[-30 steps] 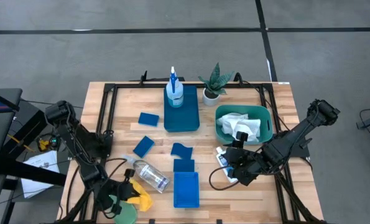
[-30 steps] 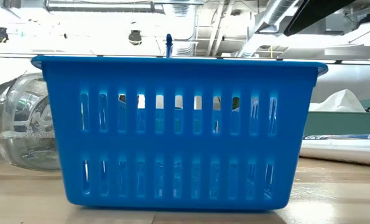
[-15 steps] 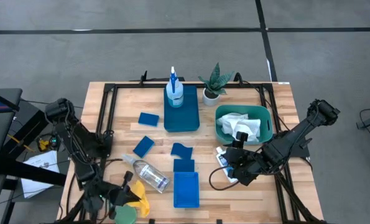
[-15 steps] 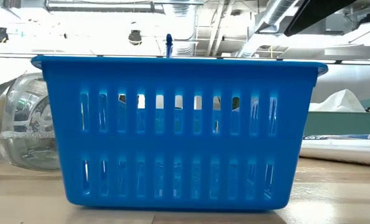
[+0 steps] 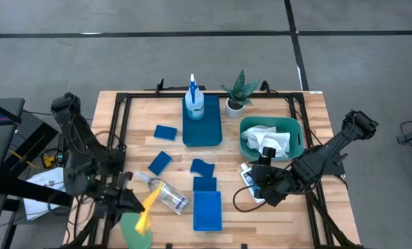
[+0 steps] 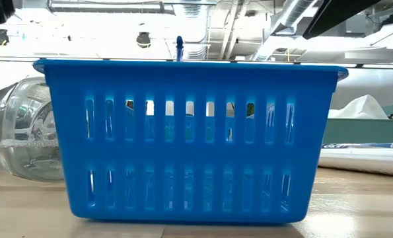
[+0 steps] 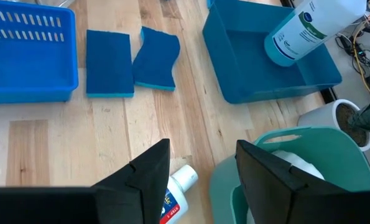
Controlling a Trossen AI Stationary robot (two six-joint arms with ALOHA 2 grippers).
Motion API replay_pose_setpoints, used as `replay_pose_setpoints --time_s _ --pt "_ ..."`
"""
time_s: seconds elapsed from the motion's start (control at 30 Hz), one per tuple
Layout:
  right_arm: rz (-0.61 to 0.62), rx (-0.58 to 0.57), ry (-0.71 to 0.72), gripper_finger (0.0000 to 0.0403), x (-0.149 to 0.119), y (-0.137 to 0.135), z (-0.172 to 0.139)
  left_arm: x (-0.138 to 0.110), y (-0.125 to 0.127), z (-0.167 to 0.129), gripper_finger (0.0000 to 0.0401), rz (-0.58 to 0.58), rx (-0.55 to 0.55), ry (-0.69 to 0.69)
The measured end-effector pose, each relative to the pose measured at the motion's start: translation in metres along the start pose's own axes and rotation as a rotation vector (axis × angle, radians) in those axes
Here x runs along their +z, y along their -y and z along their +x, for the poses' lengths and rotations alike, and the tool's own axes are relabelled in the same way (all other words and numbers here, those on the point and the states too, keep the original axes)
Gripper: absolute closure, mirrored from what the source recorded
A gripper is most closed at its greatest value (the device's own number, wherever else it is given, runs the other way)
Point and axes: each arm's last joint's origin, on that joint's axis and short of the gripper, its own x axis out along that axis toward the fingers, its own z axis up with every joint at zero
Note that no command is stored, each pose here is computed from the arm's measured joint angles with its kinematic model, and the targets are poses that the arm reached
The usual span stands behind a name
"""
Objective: Pick & Place Kitchen Items
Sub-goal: Put the yellow microfiber towel into the green bin
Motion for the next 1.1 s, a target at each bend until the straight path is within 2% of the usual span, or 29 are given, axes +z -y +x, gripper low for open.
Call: replay_pose_setpoints --time_s 0.1,0.27,0.47,0.67,0.8,0.93,1.1 --pt "-0.004 -0.007 0.000 0.0228 0.000 0.001 0.001 0.005 -0.009 -0.002 0.0401 0.073 -0.028 0.105" --pt "-0.003 -0.030 0.007 0.0228 0.002 0.004 0.003 0.005 -0.003 0.003 0.0401 0.195 -0.138 0.212" --pt "-0.009 -0.053 0.041 0.0228 0.005 0.004 0.004 -0.007 0.014 0.025 0.0401 0.277 -0.188 0.175" --pt "-0.033 -0.102 0.186 0.0228 0.020 0.000 0.003 -0.018 0.020 0.045 0.0398 0.392 -0.219 0.212" --pt "-0.052 -0.075 0.302 0.0228 0.035 -0.005 -0.001 -0.026 0.010 0.057 0.0399 0.388 -0.252 0.290" --pt "-0.079 -0.042 0.395 0.0228 0.047 -0.009 -0.006 -0.039 -0.001 0.068 0.0400 0.346 -0.279 0.295" --pt "-0.108 0.006 0.446 0.0228 0.051 -0.015 -0.012 -0.052 -0.018 0.075 0.0398 0.271 -0.305 0.302"
